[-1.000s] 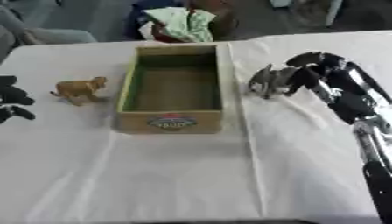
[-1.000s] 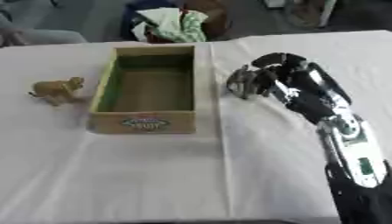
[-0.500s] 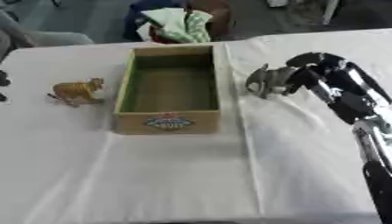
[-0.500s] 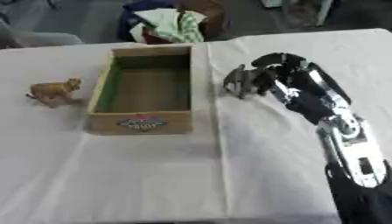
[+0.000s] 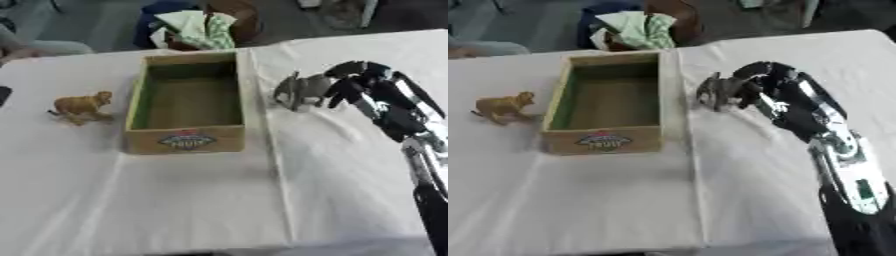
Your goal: Pick up objects on the table and place them in the box.
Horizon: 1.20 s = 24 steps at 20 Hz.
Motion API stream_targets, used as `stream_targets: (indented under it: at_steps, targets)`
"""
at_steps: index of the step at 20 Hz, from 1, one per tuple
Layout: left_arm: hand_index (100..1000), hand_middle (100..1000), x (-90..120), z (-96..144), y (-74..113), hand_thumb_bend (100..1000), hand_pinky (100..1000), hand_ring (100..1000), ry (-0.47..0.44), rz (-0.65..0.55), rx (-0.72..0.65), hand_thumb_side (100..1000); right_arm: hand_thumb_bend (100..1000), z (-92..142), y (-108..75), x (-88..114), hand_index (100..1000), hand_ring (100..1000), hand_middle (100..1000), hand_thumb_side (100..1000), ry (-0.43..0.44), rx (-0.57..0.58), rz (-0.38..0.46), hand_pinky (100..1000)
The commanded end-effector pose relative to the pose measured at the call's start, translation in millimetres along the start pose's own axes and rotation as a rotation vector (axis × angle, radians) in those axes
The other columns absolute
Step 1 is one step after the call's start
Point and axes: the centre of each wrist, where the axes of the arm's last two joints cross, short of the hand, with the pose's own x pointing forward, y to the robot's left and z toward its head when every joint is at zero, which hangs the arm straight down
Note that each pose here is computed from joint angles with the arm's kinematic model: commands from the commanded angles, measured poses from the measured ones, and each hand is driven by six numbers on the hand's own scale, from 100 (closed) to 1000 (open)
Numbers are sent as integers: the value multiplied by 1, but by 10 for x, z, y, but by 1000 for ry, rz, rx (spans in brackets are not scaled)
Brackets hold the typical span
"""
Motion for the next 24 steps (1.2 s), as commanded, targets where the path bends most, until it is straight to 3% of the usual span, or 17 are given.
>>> stream_targets:
  at_steps: [1, 10, 15, 24]
  targets:
    - [850, 723, -122, -132, 86, 450, 716, 762, 40, -96, -33, 387, 289, -22, -35, 64, 684, 595, 698, 405, -15, 17, 24, 505]
    - [854, 727, -293, -575, -353, 463, 723, 766, 100, -157, -88, 390, 285, -52, -15, 79, 685, 597, 698, 404, -31, 34, 18, 506]
    - [855, 727, -337, -630, -529, 444, 729, 767, 112, -170, -107, 369, 284, -66, -10, 84, 685, 597, 698, 404, -34, 43, 19, 505]
    - [854, 728, -371, -617, -637, 409, 736, 769, 134, -200, -96, 340, 281, -79, -6, 86, 685, 597, 698, 407, -34, 58, 27, 504]
